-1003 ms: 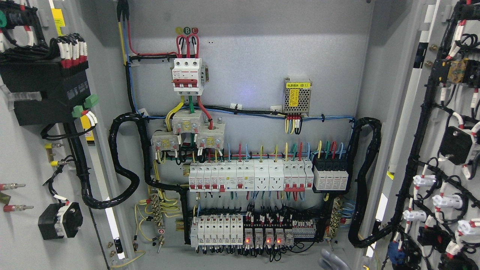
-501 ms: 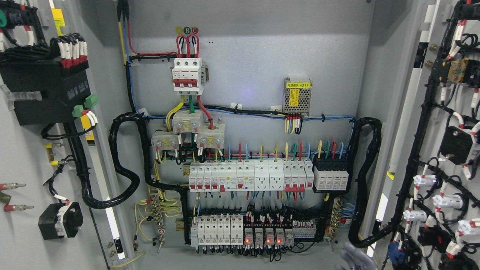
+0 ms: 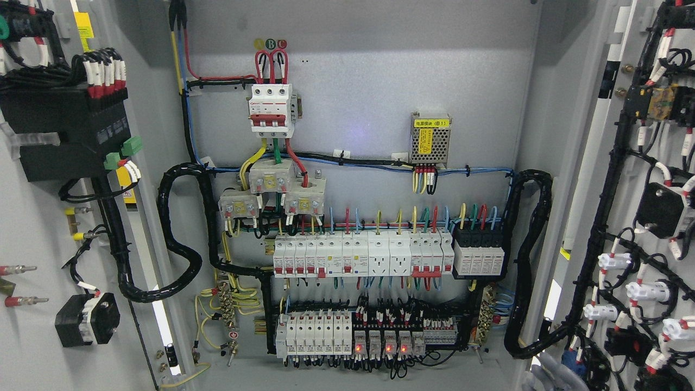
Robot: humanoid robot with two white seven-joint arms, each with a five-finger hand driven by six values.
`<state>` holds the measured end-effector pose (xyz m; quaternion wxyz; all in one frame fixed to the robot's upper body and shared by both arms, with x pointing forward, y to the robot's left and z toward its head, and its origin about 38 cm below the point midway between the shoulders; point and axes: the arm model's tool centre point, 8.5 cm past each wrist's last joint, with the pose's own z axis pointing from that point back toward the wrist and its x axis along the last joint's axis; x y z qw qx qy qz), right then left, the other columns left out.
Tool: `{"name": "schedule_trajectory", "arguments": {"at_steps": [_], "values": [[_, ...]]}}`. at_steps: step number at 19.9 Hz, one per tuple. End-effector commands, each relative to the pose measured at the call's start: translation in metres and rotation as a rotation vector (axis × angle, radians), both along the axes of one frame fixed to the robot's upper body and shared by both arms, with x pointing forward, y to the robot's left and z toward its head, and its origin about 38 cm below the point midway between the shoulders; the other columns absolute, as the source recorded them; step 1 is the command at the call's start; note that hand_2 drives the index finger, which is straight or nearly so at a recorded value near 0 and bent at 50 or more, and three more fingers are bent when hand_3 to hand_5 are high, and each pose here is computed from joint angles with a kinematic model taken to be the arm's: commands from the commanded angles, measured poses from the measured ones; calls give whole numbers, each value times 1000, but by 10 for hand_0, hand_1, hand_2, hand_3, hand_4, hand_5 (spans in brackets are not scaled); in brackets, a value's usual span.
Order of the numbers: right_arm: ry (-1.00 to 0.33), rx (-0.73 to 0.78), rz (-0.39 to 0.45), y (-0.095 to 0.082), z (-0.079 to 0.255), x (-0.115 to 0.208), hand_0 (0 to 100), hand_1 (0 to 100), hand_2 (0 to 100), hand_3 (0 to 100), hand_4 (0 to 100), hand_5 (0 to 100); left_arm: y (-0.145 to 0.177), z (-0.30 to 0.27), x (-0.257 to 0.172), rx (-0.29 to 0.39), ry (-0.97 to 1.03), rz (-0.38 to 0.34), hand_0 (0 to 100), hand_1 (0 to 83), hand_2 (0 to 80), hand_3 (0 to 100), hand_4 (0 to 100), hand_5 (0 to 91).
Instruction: Open door with both hands
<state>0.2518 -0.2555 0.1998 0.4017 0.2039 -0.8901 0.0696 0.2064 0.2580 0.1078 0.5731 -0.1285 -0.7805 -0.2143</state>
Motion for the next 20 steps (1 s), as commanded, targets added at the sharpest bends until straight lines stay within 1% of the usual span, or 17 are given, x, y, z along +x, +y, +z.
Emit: {"name": "schedule_trajectory", "arguments": {"at_steps": [1, 3, 6, 10, 14, 17, 19, 20], "values": [[-2, 33, -28, -20, 3, -6, 0, 500, 40, 0, 0, 0, 21, 36, 1, -87, -133, 90, 120, 556, 0, 0, 0, 0], [-2, 50, -22, -23, 4, -6, 0, 500, 40, 0, 0, 0, 24, 40, 0, -138, -146, 102, 120, 556, 0, 0, 0, 0], [-20, 39, -48, -31, 7, -7, 0, 500, 40, 0, 0, 0, 46, 46, -4, -164, -169, 155, 120, 556, 0, 0, 0, 0], [-20, 43, -55, -33, 7, -7, 0, 500, 40, 0, 0, 0, 67, 51, -10, -201, -184, 204, 120, 556, 0, 0, 0, 0], [-28, 49, -93, -47, 10, -8, 0, 500, 40, 0, 0, 0, 79, 53, -14, -210, -188, 230, 120, 556, 0, 0, 0, 0], [-26, 91, -122, -62, 11, -12, 0, 500, 40, 0, 0, 0, 91, 54, -17, -225, -188, 262, 120, 556, 0, 0, 0, 0], [-17, 93, -131, -66, 9, -15, 0, 500, 40, 0, 0, 0, 97, 52, -19, -237, -185, 273, 120, 556, 0, 0, 0, 0], [-16, 92, -134, -66, 8, -17, 0, 500, 40, 0, 0, 0, 99, 52, -20, -233, -181, 262, 120, 556, 0, 0, 0, 0]]}}
